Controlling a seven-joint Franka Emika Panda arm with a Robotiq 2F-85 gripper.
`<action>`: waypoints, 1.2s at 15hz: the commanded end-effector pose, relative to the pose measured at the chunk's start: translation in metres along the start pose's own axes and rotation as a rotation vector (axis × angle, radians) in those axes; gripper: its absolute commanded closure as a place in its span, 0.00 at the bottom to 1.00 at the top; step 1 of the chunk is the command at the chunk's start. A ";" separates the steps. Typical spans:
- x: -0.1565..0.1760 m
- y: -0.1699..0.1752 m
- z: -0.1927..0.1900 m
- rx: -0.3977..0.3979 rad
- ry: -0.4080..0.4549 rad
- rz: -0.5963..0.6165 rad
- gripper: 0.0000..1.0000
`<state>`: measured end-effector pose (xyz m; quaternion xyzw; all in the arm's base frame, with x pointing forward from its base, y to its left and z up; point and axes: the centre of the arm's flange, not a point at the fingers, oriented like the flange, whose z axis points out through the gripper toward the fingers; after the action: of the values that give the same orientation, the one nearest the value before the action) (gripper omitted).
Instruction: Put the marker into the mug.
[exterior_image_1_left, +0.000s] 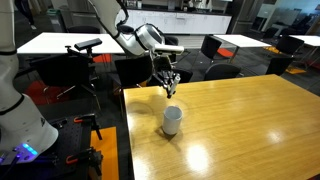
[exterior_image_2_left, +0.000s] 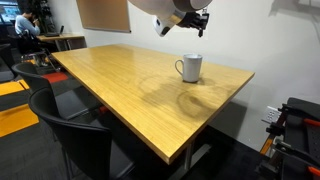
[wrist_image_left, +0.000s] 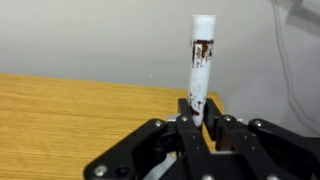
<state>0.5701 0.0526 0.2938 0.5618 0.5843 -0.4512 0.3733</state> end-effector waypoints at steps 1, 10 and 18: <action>0.005 0.018 -0.008 -0.043 -0.014 0.024 0.95; 0.040 0.021 0.005 -0.012 0.003 0.014 0.95; 0.050 0.026 0.013 -0.011 0.002 0.007 0.95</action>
<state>0.5828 0.0587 0.2396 0.5510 0.5902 -0.4589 0.3709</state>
